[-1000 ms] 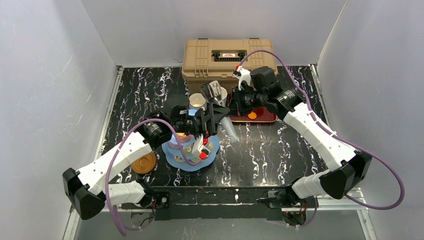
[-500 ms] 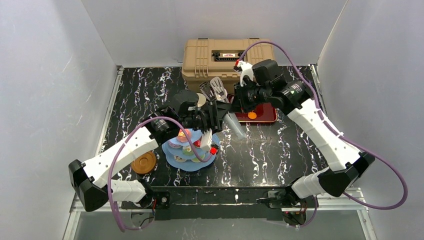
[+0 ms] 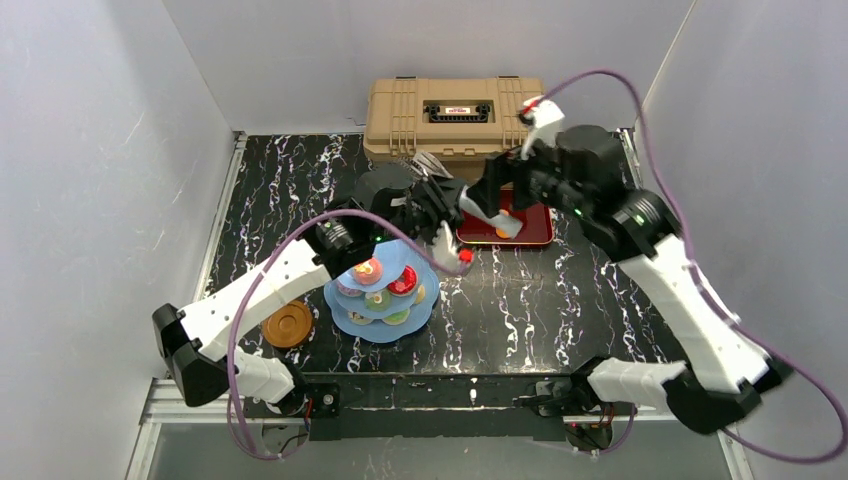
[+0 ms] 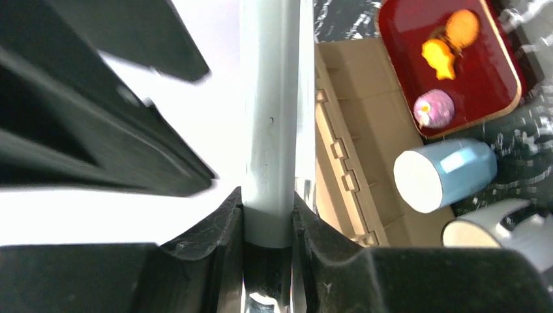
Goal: Serve the afternoon tea
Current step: Pick up the clamp from the center of the board.
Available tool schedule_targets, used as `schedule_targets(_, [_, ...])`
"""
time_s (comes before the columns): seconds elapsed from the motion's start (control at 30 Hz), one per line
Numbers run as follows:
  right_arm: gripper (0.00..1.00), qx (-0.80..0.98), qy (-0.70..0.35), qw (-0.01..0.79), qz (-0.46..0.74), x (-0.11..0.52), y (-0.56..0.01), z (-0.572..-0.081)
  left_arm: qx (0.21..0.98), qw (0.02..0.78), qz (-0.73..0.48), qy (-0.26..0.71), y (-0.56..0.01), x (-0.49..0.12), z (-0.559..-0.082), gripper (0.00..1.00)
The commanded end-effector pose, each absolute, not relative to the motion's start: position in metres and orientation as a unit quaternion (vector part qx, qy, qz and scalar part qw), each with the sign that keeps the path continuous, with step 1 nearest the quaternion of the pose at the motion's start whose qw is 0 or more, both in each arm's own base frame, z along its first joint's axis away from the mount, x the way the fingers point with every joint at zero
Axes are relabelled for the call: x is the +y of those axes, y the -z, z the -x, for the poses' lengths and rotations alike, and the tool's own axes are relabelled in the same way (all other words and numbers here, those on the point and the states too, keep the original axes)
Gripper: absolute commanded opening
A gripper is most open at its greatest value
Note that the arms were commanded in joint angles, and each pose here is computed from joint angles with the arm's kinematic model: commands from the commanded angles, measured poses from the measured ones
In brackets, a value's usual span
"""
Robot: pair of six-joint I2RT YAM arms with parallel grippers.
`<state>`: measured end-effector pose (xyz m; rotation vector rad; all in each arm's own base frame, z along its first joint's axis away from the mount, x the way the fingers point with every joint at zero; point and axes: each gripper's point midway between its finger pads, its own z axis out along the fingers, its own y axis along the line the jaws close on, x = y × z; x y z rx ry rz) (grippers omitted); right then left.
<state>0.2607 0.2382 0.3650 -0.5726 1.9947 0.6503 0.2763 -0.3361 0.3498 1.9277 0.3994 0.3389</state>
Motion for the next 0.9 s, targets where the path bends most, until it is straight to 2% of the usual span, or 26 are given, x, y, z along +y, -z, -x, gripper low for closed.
schedule_targets(0.0, [0.99,0.669,-0.292,0.671,0.132,0.203,-0.480,-0.260,0.336,0.657,-0.668,-0.095,-0.420,-0.336,-0.299,0.00])
schedule_targets(0.1, [0.98,0.642,-0.316,0.695,0.074,0.192,-0.498,-0.259,0.393,0.682,-0.609,-0.095,-0.434,-0.331,-0.315,0.00])
schedule_targets(0.33, [0.98,0.601,-0.384,0.700,0.028,0.195,-0.516,-0.252,0.427,0.730,-0.531,-0.058,-0.460,-0.325,-0.316,0.00])
schedule_targets(0.7, [0.98,0.600,-0.461,0.654,0.005,0.230,-0.505,-0.266,0.430,0.743,-0.512,-0.022,-0.469,-0.322,-0.305,0.00])
schedule_targets(0.87, [0.98,0.619,-0.423,0.661,-0.030,0.216,-0.498,-0.279,0.438,0.745,-0.503,-0.030,-0.472,-0.320,-0.310,0.00])
